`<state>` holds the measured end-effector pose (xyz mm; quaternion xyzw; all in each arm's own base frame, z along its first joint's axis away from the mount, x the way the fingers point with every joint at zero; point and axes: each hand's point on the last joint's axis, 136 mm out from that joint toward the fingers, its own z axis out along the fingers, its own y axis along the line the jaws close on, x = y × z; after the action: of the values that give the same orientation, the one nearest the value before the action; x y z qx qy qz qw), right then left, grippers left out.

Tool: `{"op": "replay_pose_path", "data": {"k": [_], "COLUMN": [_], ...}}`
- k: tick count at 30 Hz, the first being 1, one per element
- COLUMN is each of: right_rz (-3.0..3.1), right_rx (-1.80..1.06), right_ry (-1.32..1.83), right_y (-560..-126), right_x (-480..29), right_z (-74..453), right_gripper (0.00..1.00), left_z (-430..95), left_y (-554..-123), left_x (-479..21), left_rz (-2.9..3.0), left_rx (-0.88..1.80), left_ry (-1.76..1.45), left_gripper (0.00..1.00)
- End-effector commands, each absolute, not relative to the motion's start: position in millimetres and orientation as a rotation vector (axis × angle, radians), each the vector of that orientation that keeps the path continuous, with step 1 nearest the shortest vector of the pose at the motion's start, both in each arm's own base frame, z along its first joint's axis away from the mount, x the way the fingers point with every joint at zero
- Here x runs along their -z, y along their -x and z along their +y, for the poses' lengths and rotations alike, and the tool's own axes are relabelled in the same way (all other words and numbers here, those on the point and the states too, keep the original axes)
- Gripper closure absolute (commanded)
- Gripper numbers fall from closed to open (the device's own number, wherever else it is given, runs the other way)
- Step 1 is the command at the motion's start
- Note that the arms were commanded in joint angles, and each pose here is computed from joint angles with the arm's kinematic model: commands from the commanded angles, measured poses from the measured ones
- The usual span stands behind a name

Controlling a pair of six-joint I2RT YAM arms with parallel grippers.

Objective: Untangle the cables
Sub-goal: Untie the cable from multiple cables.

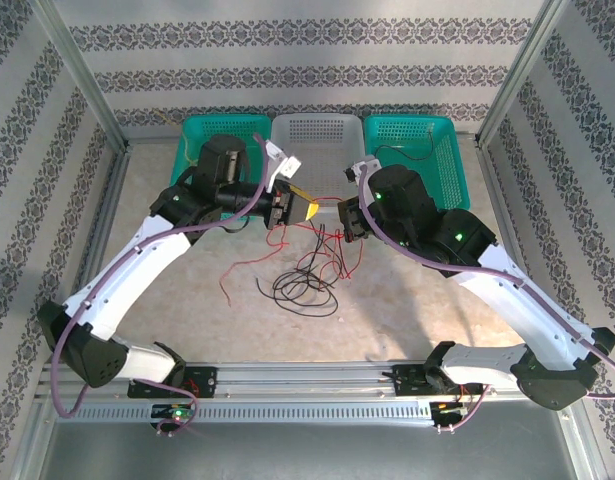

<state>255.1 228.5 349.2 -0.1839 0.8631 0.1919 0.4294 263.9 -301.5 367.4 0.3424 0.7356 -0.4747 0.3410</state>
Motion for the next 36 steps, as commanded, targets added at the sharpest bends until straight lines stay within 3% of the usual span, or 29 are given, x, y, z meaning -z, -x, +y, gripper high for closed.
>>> {"op": "replay_pose_path", "data": {"k": [1, 6, 10, 16, 19, 23, 30, 32, 33, 36], "right_rz": [2.118, 2.131, 2.180, 2.359, 2.460, 2.568, 2.236, 2.150, 2.109, 1.986], "right_rx": [-0.487, -0.487, -0.469, -0.471, -0.446, -0.504, -0.768, -0.836, -0.864, -0.915], "right_ry": [0.470, 0.454, 0.380, 0.220, 0.111, -0.031, -0.012, 0.006, 0.021, 0.065], "right_y": [-252.6, -253.1, -257.6, -251.2, -248.3, -244.0, -229.2, -225.9, -224.4, -220.9], "right_x": [-361.4, -355.3, -326.0, -226.8, -183.3, -143.4, -245.8, -280.5, -298.9, -349.9], "right_z": [229.1, 228.6, 222.1, 205.0, 188.1, 170.4, 171.5, 174.2, 177.1, 185.8], "right_gripper": [1.00, 0.99, 0.83, 0.67, 0.65, 0.72, 0.44, 0.40, 0.30, 0.24], "left_z": [-295.9, -291.2, -287.2, -286.6, -281.3, -269.2, -271.1, -271.4, -271.9, -273.4], "left_y": [-256.0, -264.8, -261.4, -248.2, -247.1, -253.3, -256.4, -257.6, -258.8, -259.6], "left_x": [-364.1, -391.0, -425.8, -461.0, -467.6, -481.1, -479.7, -478.8, -477.6, -475.7], "left_rz": [1.919, 1.819, 1.699, 1.609, 1.595, 1.559, 1.561, 1.559, 1.561, 1.568], "left_rx": [1.180, 1.135, 1.172, 1.243, 1.254, 1.285, 1.301, 1.307, 1.310, 1.318], "left_ry": [-0.908, -0.830, -0.780, -0.788, -0.772, -0.716, -0.708, -0.701, -0.697, -0.700], "left_gripper": [0.99, 1.00, 1.00, 1.00, 1.00, 1.00, 1.00, 1.00, 1.00, 1.00]}}
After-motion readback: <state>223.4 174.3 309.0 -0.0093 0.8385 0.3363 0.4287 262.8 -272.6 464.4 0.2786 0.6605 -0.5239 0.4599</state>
